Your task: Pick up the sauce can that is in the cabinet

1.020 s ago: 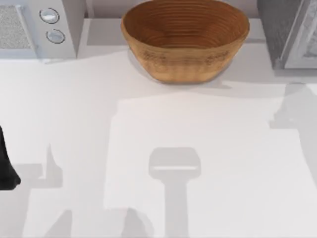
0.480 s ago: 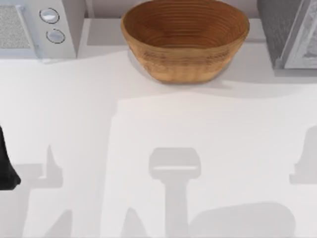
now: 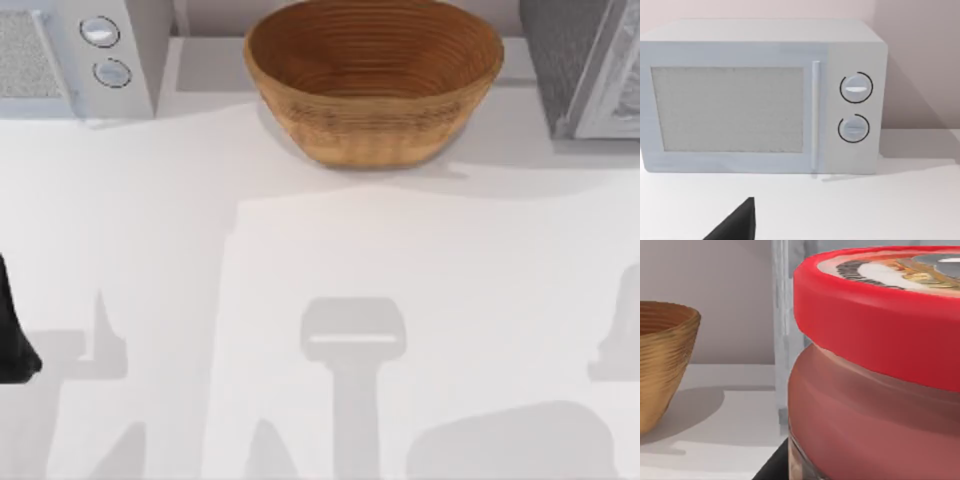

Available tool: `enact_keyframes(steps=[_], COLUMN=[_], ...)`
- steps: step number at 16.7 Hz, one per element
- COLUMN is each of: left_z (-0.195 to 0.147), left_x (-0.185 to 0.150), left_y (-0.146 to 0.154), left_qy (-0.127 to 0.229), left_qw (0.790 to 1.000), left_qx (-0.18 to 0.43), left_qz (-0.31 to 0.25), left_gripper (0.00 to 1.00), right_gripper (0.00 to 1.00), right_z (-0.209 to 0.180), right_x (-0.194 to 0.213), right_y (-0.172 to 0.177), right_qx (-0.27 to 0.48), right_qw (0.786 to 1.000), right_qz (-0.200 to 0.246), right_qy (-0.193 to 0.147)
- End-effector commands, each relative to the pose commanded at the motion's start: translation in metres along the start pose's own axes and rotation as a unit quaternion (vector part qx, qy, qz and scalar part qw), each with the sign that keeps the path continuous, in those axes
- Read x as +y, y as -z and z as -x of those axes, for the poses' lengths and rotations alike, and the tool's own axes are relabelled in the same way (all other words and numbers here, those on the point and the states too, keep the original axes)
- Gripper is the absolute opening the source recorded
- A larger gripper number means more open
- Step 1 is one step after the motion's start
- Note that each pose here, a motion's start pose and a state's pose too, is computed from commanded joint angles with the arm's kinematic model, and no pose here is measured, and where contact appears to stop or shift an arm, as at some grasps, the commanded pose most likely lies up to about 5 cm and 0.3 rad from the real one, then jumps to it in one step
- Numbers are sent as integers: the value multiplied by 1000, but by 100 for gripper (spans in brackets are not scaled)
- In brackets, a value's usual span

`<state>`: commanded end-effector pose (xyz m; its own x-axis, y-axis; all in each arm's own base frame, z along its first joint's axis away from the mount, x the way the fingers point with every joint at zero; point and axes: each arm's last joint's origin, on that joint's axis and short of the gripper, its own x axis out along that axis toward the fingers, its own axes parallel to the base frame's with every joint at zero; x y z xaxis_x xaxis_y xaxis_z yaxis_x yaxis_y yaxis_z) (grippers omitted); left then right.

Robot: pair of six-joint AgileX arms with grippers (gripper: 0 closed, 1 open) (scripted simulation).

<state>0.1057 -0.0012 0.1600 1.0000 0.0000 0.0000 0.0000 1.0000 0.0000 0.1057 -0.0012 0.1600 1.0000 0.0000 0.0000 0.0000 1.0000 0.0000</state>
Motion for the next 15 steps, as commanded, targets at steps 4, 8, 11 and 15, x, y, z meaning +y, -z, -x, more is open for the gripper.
enact_keyframes(steps=[4,8,11,15], left_z=[0,0,0,0], left_x=[0,0,0,0], left_y=[0,0,0,0], left_qy=[0,0,0,0], left_qw=[1000,1000,1000,1000], left_qx=[0,0,0,0], left_qz=[0,0,0,0], left_gripper=[100,100,100,100], right_gripper=[0,0,0,0], right_z=[-2,-13,-33,-71], right_x=[1,4,8,15], right_y=[-3,-18,-28,-24], right_qx=[-1,-18,-25,-18], right_qw=[1000,999,995,985], right_qz=[-1,0,3,4], right_qy=[-9,-50,-97,-172])
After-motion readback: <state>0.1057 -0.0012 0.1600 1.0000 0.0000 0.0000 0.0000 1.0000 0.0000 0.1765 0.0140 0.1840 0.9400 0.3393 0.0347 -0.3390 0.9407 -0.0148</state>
